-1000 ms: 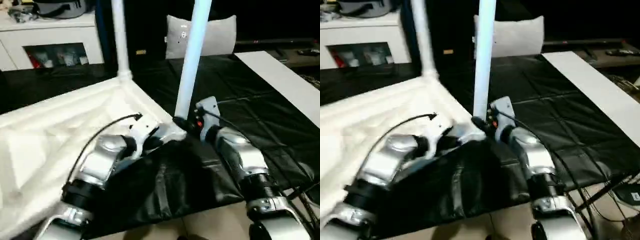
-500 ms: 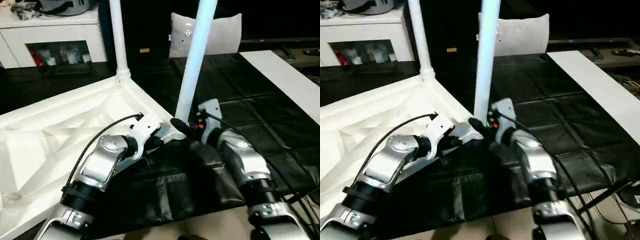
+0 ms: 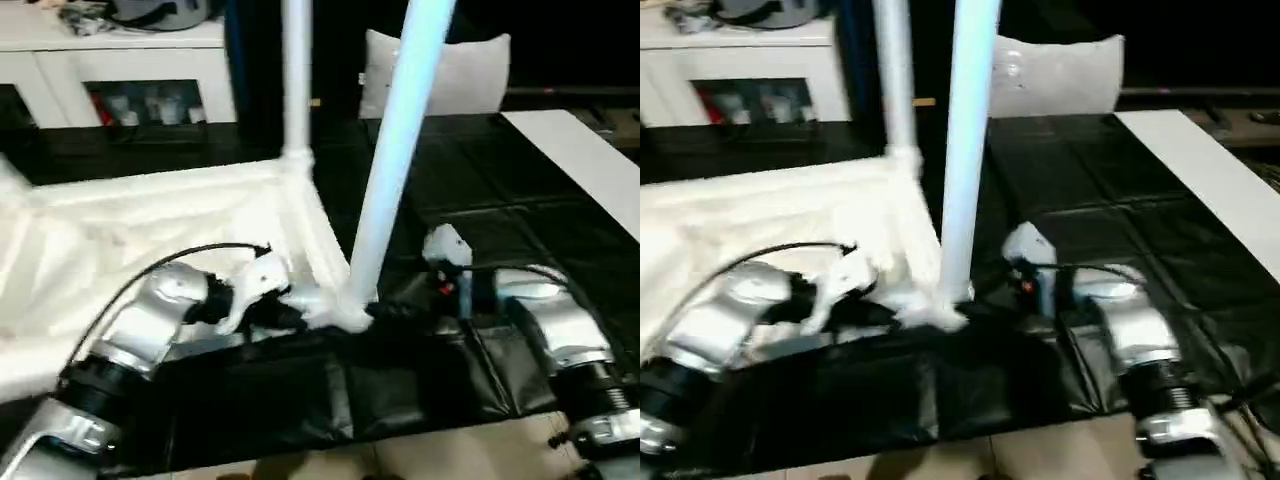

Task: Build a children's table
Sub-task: Rotate leg to tighten

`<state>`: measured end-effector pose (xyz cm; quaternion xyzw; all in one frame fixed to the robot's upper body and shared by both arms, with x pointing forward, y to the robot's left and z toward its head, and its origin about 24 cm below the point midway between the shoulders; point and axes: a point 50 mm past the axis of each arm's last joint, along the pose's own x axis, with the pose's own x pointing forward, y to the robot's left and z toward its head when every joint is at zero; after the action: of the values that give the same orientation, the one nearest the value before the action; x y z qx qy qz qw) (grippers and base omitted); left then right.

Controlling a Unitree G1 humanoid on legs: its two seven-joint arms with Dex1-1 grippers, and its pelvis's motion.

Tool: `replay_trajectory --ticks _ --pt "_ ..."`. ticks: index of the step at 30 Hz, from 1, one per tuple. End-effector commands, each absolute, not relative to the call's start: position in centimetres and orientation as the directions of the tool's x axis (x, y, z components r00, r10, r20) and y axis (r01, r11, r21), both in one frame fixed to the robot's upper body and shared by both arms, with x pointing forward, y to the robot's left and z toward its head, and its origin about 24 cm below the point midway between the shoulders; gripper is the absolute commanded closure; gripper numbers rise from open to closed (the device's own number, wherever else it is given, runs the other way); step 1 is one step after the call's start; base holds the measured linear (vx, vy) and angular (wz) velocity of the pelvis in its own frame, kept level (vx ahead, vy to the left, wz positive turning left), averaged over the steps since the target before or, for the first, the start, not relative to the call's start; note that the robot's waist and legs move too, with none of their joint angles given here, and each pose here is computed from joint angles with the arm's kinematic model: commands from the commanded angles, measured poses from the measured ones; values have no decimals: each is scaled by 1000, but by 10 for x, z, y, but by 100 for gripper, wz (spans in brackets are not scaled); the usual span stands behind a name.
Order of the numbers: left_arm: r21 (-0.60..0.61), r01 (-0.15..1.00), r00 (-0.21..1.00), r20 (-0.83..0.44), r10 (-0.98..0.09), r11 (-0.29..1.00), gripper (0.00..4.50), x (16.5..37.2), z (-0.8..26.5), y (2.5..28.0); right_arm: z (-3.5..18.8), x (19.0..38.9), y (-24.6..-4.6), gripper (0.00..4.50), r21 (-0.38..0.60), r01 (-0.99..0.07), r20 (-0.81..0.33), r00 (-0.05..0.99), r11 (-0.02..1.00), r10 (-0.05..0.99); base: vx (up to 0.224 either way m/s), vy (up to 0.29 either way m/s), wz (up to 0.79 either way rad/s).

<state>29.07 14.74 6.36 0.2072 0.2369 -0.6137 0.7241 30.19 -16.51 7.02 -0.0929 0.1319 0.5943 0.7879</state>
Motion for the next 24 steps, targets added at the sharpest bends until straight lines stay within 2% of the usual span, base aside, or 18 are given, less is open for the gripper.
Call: replay_trajectory --ticks 1,2,4,7,8,11,18,24 --pt "13 1000 23 -588 -808 19 450 288 72 136 77 299 -162 12 -6 -982 -308 179 186 934 0 0 0" --pt "1 1000 -21 -613 -790 -27 450 287 71 139 78 297 -161 28 2 -991 -308 123 131 943 0 0 0" --pt "-14 998 -61 -636 -769 -68 450 285 70 140 77 295 -159 46 22 -996 -309 75 86 948 0 0 0" --pt "-20 996 -83 -634 -769 -90 450 285 70 140 76 293 -157 58 42 -998 -321 33 49 947 0 0 0" --pt "-23 994 -96 -631 -770 -105 450 285 70 139 75 292 -156 84 53 -998 -325 12 31 946 0 0 0" --pt "-39 987 -144 -620 -771 -153 450 283 71 137 74 291 -151 95 85 -996 -310 -32 -6 950 0 0 0" --pt "-42 984 -161 -611 -775 -172 450 282 71 135 72 289 -147 162 142 -989 -290 -72 -32 954 0 0 0" --pt "-43 985 -158 -612 -775 -168 450 282 70 136 71 286 -146 200 178 -983 -277 -99 -50 956 0 0 0"
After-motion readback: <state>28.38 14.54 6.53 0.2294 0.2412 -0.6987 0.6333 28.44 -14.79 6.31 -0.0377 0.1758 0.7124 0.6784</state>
